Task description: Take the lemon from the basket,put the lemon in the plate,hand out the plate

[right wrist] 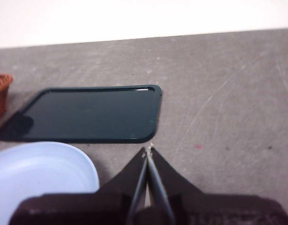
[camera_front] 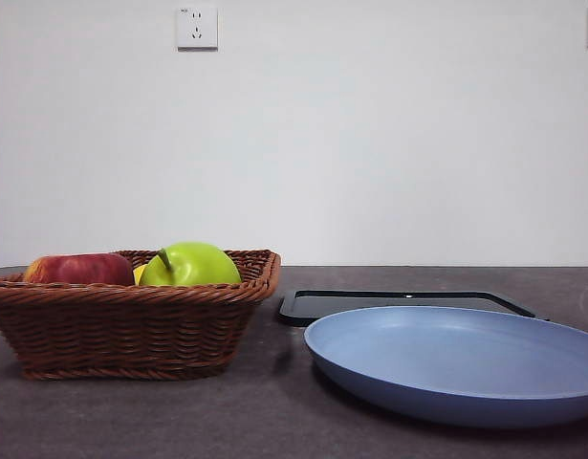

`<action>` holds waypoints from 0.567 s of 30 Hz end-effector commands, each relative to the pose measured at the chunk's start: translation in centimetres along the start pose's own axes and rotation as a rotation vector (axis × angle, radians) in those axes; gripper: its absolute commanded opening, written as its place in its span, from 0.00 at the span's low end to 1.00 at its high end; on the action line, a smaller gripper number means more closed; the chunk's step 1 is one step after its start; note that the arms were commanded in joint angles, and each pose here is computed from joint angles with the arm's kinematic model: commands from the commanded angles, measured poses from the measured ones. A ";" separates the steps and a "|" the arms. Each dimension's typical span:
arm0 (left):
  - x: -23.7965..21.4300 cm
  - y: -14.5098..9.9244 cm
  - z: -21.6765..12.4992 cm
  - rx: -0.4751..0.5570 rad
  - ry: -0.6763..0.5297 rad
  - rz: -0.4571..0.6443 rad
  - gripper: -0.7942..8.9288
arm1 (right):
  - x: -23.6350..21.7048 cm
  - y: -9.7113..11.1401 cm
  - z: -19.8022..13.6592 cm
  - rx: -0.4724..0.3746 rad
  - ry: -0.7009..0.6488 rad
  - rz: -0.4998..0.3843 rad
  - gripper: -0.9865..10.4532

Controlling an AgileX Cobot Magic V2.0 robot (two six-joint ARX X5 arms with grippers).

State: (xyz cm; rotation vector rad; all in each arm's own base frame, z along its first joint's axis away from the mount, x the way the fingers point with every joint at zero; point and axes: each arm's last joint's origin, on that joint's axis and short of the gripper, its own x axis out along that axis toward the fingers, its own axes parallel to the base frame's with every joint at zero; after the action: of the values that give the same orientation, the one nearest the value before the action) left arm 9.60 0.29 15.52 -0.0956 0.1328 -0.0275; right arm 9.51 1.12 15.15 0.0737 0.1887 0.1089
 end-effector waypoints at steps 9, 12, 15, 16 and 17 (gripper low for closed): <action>-0.1 -0.9 0.1 -0.298 0.035 -0.306 0.09 | 0.0 0.1 0.5 0.337 -0.055 0.026 0.09; -0.2 -0.9 0.5 -0.324 0.036 -0.307 0.09 | -0.2 0.2 1.1 0.341 -0.033 0.048 0.09; -0.5 -1.0 1.7 -0.326 0.044 -0.300 0.09 | -0.5 0.4 2.3 0.344 -0.001 0.066 0.09; -0.6 -1.1 2.3 -0.326 0.047 -0.299 0.09 | -0.7 0.4 2.8 0.344 0.012 0.068 0.09; -0.6 -1.1 2.8 -0.324 0.051 -0.298 0.09 | -0.8 0.5 3.3 0.344 0.025 0.076 0.09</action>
State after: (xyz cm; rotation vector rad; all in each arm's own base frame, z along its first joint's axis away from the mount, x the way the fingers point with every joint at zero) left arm 9.41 -0.57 17.42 -0.4407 0.2090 -0.3006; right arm 9.42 1.32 17.51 0.4080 0.2577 0.1396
